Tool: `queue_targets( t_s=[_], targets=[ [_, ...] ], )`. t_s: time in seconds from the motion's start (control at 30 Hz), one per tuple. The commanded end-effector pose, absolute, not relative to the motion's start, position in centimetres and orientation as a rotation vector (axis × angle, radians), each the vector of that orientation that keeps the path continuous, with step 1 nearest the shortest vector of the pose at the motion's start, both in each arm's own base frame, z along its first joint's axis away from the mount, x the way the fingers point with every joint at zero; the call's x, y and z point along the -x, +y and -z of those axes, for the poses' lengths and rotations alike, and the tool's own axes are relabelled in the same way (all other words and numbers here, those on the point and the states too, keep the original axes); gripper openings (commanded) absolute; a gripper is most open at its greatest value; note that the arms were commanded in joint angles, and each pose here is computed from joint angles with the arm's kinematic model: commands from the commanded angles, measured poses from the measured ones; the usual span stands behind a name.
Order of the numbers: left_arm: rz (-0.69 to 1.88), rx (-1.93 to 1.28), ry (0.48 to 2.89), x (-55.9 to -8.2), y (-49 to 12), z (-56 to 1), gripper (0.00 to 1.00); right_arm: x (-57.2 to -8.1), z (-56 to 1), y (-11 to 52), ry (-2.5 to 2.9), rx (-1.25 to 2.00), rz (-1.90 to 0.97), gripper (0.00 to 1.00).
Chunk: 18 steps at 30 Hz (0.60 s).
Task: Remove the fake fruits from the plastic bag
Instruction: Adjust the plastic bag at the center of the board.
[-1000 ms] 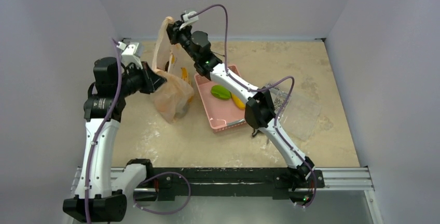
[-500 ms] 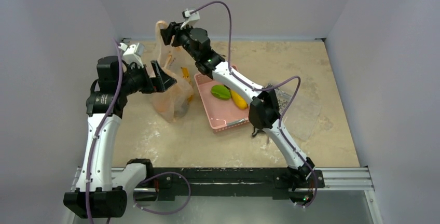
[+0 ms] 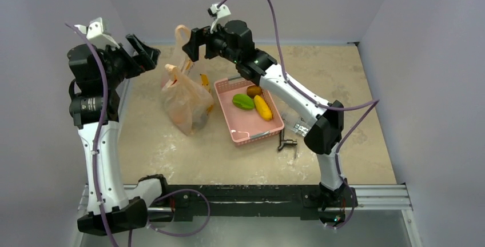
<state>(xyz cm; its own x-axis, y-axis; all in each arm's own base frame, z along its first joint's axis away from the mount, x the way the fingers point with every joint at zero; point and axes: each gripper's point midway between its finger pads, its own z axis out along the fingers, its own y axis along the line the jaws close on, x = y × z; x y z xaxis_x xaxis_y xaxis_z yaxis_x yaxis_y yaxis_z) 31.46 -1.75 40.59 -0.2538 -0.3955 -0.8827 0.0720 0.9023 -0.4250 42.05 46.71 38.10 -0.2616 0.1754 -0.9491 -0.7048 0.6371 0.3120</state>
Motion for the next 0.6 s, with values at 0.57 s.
queue_targets(
  t_s=[0.57],
  targets=[
    [0.956, 0.332, 2.054, -42.5, -0.9, -29.3, 0.92, -31.9, -38.9, 49.8, 1.293, 0.817, -1.071, 0.99]
  ],
)
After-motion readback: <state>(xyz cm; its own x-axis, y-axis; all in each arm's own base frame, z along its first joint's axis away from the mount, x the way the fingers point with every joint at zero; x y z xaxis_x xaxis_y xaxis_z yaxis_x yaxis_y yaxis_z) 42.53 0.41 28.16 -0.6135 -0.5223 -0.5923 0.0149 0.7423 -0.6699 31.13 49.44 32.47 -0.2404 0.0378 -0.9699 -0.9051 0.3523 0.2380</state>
